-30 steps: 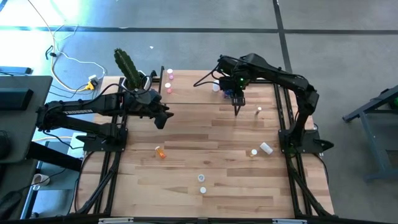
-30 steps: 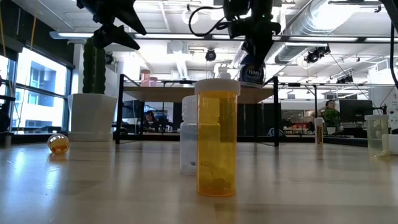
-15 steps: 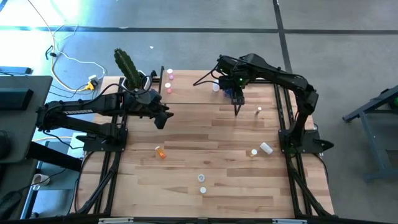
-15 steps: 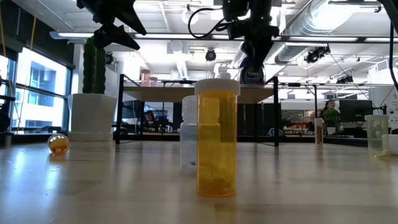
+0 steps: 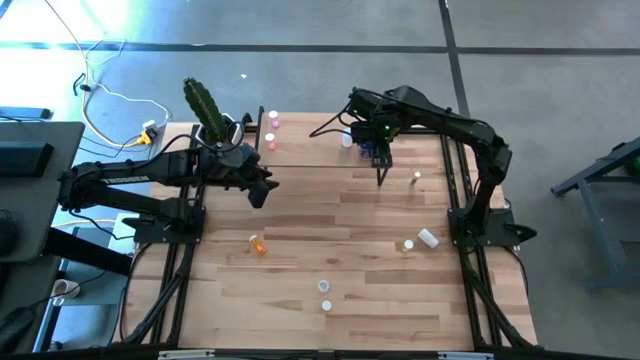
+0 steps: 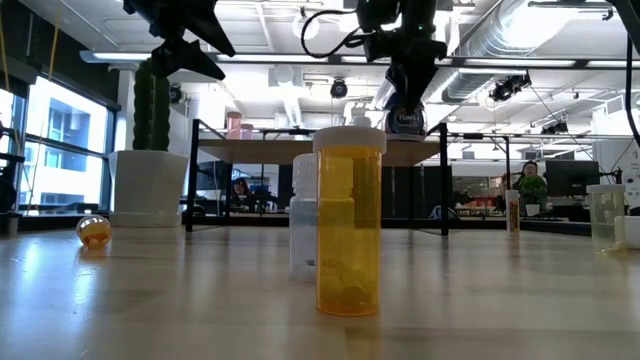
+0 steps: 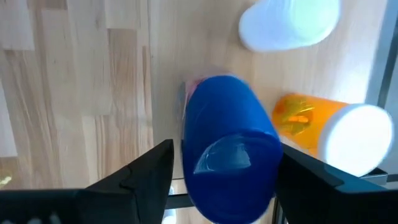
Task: Pick and place medicine bottles onto shelf by color
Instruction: Put the blue lid pill bottle on the shelf, then put the transparent pill bottle on the shelf
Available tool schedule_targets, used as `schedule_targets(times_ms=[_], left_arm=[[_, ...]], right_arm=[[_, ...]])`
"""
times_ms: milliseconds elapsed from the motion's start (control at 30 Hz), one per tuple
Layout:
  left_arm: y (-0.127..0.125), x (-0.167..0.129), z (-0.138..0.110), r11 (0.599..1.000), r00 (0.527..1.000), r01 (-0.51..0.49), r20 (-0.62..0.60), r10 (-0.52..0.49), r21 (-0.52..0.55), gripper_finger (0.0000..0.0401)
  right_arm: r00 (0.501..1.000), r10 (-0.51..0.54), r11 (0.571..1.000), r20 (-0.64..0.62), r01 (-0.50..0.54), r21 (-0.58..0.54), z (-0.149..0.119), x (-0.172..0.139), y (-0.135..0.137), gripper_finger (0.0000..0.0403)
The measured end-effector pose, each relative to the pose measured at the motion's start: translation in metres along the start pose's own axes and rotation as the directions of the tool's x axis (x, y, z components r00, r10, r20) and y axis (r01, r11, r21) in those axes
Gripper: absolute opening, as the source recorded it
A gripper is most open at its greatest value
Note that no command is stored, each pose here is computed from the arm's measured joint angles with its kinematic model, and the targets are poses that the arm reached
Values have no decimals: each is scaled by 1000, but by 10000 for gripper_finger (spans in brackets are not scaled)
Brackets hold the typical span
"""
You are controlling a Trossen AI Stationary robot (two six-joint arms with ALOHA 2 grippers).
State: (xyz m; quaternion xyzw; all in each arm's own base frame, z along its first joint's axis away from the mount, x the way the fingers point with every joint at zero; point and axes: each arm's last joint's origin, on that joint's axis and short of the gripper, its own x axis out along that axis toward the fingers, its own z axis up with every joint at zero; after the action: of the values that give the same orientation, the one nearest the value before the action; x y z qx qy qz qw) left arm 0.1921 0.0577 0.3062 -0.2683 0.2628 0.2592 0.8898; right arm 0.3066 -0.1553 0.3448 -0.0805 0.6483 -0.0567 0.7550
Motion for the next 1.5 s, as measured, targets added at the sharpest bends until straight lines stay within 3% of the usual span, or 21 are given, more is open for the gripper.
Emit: schedule_targets(times_ms=[567, 1000, 1167, 1333, 1500], left_arm=[[2, 0, -5, 1000, 998, -6, -55, 6, -17, 209], [-7, -3, -21, 997, 982, 16, -186, -31, -82, 209], [-14, -8, -36, 981, 969, -74, -246, 29, -179, 209], [-21, -13, -51, 929, 952, -187, -294, 90, -319, 209], [-30, -16, -64, 905, 941, -226, -321, 108, -359, 209]], right_arm=[[988, -76, 997, 136, 72, 40, 4, -45, -7, 240], [967, -120, 973, 226, 70, 220, 0, -81, -8, 240], [958, -130, 950, 254, 46, 310, 1, -89, -5, 240], [957, -122, 932, 265, 19, 362, 4, -91, 1, 240], [970, -83, 929, 230, -9, 371, 5, -91, 14, 240]])
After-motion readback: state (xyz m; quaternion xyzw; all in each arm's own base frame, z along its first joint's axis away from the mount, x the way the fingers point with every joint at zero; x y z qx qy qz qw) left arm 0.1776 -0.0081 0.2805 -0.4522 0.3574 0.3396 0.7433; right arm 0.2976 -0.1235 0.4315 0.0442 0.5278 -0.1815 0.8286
